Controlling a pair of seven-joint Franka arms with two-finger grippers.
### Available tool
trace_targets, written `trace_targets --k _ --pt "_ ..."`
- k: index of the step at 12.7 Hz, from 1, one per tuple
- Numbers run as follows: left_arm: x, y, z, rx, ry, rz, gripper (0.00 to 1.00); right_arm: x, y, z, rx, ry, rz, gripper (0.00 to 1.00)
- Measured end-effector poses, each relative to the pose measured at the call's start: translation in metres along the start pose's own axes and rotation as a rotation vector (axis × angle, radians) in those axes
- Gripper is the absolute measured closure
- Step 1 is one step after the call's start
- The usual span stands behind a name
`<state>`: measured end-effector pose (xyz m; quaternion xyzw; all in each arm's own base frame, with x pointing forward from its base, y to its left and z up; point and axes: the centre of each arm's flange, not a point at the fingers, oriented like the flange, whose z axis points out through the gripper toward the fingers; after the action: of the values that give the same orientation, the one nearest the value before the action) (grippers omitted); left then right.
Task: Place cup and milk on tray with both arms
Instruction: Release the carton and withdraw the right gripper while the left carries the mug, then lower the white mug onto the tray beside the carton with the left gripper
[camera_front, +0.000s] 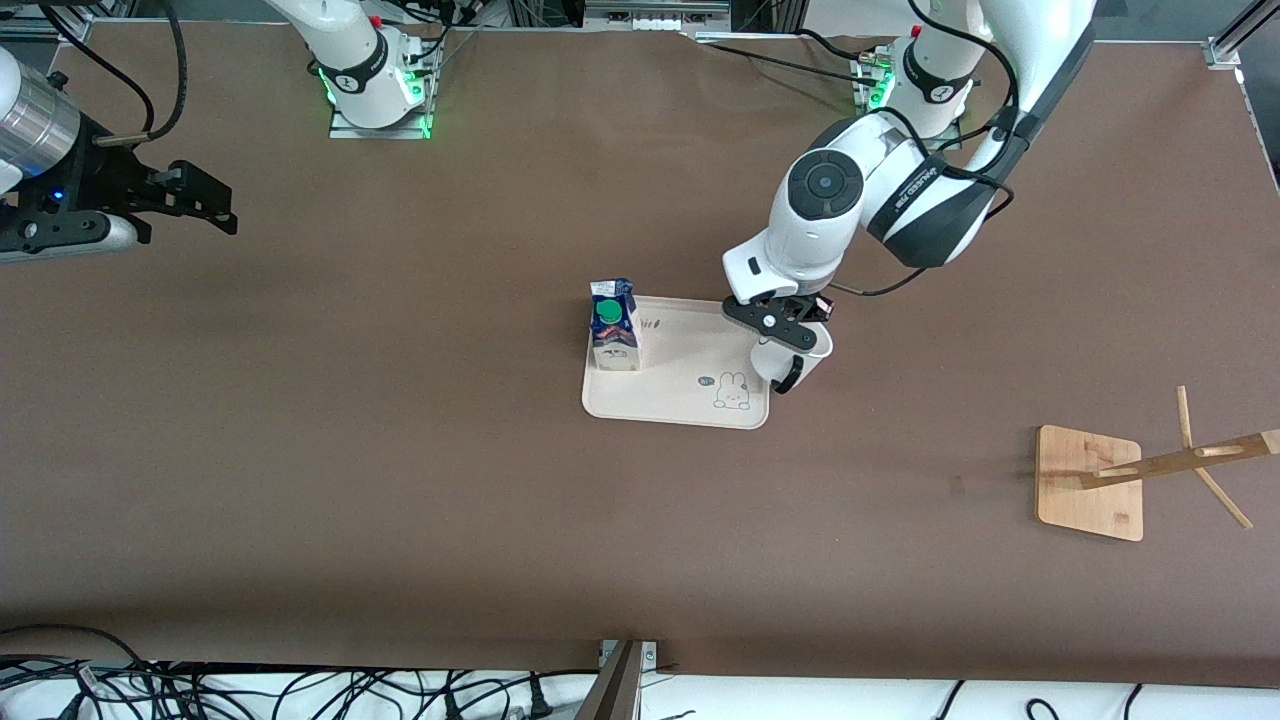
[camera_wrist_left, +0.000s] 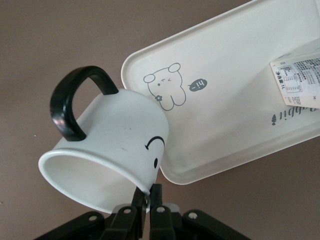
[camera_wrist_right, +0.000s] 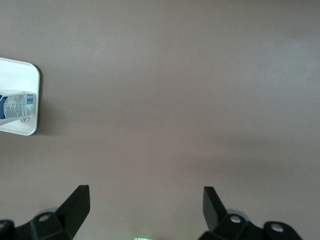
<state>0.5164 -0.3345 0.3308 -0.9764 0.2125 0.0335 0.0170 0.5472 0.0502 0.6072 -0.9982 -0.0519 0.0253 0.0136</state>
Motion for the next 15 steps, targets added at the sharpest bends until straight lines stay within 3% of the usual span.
trace_targets --k 3,10,15 --pt "0.002 0.021 0.010 -0.031 -0.026 -0.012 0.93 0.000 0.002 -0.009 -0.005 0.019 0.004 0.00" --pt "0.012 0.034 0.052 -0.109 -0.185 -0.068 0.93 0.007 0.013 0.003 -0.004 -0.004 0.024 0.00" --pt "0.025 0.045 0.045 -0.120 -0.163 -0.065 0.93 0.007 0.013 0.003 -0.004 -0.003 0.024 0.00"
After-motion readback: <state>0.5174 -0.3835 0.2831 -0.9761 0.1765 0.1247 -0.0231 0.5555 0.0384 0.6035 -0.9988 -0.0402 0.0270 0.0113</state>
